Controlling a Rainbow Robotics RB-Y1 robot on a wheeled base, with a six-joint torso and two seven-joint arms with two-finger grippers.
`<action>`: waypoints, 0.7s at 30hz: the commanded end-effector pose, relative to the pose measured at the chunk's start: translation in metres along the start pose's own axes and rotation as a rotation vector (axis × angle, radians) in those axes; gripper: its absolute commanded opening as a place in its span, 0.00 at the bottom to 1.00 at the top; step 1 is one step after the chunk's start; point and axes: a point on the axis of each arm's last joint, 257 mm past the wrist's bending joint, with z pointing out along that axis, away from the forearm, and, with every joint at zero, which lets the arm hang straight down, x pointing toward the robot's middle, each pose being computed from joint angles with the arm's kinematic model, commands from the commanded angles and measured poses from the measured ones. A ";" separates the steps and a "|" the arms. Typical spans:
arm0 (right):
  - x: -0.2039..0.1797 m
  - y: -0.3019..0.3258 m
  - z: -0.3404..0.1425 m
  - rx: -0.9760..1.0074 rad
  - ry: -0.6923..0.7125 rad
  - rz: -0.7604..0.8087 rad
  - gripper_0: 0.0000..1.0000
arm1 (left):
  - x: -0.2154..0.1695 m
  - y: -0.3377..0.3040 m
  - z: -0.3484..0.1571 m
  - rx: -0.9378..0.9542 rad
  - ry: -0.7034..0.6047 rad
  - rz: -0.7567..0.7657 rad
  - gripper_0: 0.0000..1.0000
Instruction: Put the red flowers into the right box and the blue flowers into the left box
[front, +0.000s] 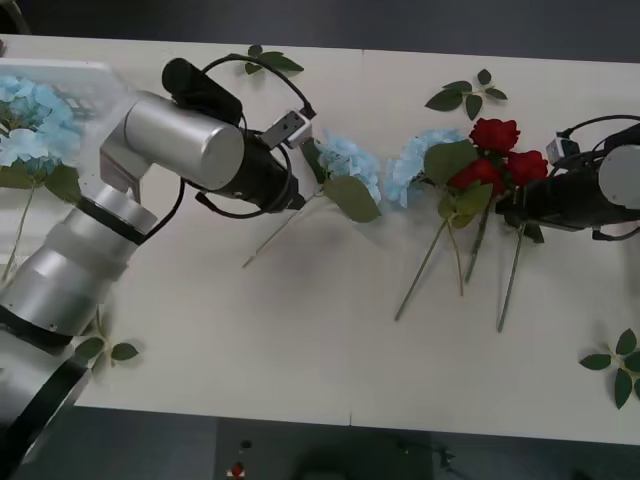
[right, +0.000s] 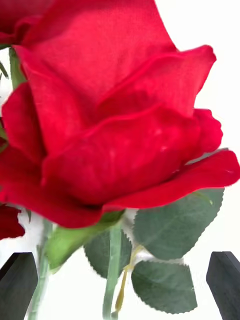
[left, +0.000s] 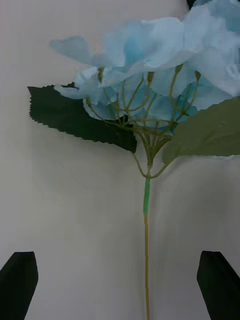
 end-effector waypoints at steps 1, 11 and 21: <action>-0.003 0.007 0.005 0.000 -0.018 0.007 0.96 | -0.025 -0.013 0.004 -0.058 -0.032 -0.013 0.93; -0.005 0.011 0.006 -0.012 -0.028 0.017 0.00 | -0.020 -0.030 0.035 -0.169 -0.070 0.010 0.93; -0.010 0.012 0.004 -0.018 -0.046 0.020 0.00 | 0.006 -0.021 0.052 -0.179 -0.045 -0.005 0.93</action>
